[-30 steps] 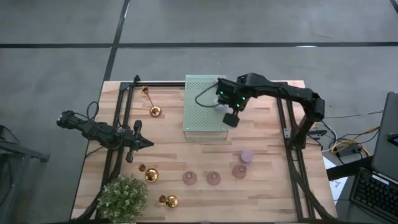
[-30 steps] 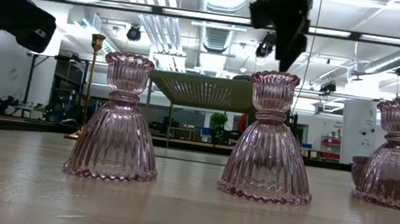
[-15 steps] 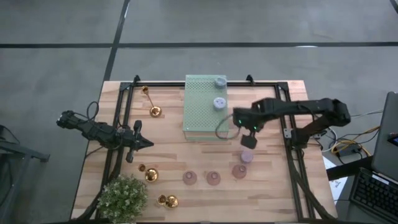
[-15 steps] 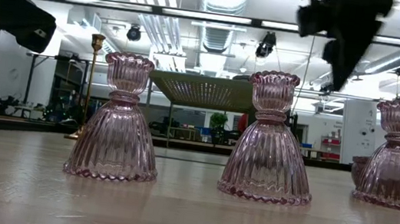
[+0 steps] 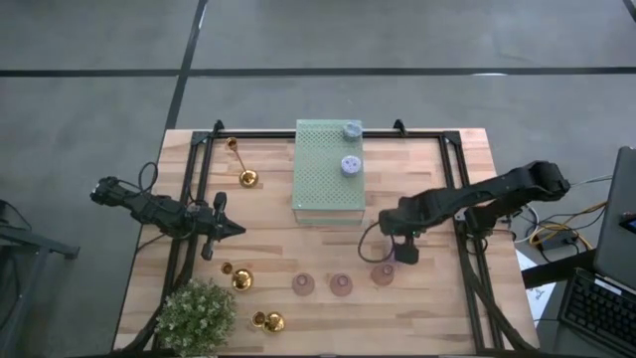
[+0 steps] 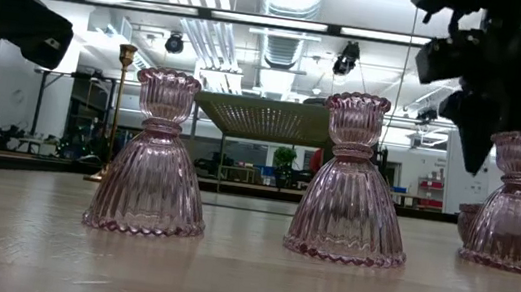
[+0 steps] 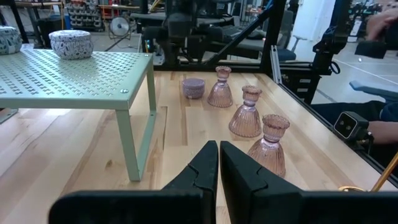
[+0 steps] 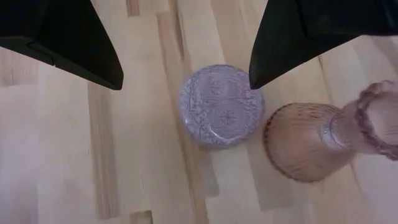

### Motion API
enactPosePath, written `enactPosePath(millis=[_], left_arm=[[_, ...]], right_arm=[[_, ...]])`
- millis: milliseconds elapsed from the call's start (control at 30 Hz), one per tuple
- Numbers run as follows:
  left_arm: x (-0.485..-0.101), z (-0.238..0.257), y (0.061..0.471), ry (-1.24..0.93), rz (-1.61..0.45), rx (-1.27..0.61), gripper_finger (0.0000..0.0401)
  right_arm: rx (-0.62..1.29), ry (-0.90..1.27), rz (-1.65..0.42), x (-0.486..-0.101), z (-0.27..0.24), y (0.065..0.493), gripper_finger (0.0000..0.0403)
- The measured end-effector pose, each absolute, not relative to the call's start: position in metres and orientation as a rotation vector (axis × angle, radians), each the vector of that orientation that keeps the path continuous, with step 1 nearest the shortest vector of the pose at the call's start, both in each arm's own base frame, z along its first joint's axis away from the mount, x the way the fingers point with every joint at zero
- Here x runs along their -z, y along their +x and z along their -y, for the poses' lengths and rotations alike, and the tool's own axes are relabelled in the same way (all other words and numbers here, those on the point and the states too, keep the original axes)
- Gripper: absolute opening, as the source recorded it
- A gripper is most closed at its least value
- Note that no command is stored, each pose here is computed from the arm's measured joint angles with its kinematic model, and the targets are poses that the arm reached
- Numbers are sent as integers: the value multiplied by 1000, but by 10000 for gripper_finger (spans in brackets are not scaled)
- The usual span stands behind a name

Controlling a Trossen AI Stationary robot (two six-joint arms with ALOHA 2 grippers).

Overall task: Pick & Place candle stick holders
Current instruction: Put the pink scented candle on the shelf

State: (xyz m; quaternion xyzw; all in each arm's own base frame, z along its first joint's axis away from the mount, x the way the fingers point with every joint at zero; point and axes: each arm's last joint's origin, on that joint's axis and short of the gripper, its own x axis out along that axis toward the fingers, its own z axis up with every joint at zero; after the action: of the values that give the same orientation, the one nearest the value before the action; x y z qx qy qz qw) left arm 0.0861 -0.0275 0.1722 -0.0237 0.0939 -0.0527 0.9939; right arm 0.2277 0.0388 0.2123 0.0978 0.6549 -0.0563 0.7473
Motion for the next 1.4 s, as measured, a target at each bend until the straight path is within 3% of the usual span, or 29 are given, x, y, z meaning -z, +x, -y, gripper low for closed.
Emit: enactPosePath(millis=[1033, 1400], left_arm=[[-172, 28, 86, -47, -190, 106, 21], [-171, 28, 86, -45, -195, 106, 21]], right_arm=[[98, 170, -1509, -158, -69, 242, 345], [97, 182, -1470, -156, -72, 242, 317]])
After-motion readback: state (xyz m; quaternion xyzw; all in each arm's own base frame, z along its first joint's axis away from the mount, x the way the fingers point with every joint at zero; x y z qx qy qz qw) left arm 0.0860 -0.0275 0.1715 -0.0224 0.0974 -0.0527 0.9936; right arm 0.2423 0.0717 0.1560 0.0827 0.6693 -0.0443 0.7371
